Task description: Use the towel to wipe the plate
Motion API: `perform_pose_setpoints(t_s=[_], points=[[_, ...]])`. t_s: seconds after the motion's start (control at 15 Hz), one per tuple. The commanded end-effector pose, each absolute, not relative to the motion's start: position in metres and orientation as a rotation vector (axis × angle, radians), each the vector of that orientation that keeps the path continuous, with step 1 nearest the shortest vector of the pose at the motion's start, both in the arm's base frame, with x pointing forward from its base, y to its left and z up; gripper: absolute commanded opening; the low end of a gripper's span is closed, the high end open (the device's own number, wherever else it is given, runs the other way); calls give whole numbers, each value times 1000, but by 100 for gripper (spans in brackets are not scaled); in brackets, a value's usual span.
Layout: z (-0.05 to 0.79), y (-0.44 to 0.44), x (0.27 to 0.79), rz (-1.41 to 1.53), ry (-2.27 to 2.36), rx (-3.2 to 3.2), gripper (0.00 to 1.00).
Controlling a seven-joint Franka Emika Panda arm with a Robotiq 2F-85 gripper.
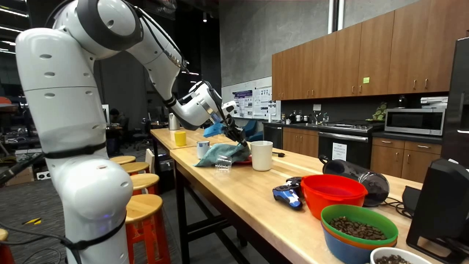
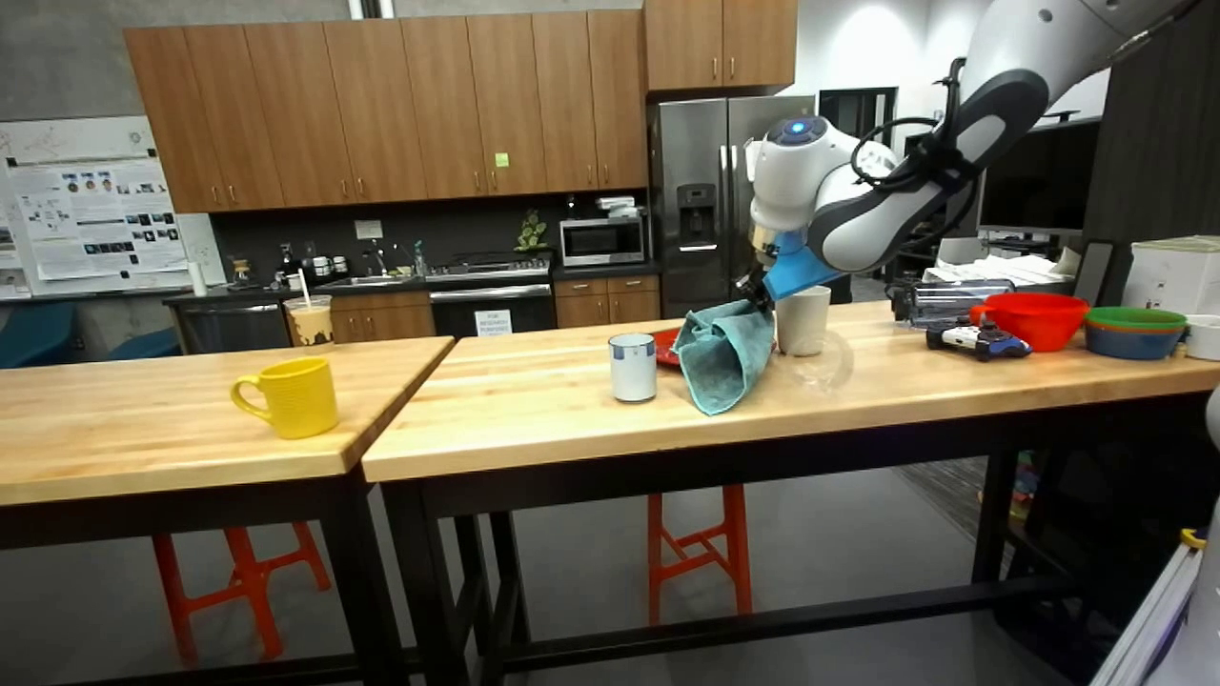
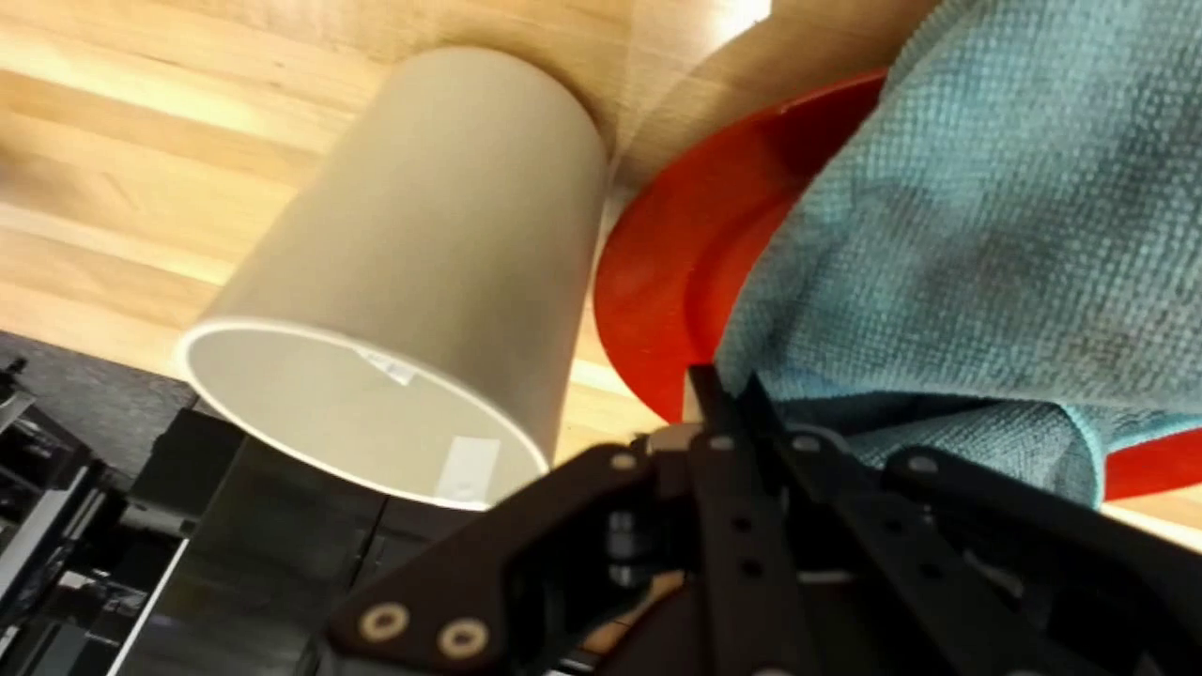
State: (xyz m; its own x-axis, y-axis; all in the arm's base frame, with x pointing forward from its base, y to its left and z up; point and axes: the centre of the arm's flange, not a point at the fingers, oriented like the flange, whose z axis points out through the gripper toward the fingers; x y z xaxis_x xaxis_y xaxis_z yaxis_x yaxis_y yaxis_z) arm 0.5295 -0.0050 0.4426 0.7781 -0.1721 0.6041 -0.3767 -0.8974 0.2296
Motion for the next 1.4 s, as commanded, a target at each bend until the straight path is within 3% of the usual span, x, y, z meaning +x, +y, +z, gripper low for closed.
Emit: perform_pose_setpoints(t_s=[0.0,1.33], points=[[440,-6,526,813,-455,2553,1],[451,-22,501,527,-556,2404,1]])
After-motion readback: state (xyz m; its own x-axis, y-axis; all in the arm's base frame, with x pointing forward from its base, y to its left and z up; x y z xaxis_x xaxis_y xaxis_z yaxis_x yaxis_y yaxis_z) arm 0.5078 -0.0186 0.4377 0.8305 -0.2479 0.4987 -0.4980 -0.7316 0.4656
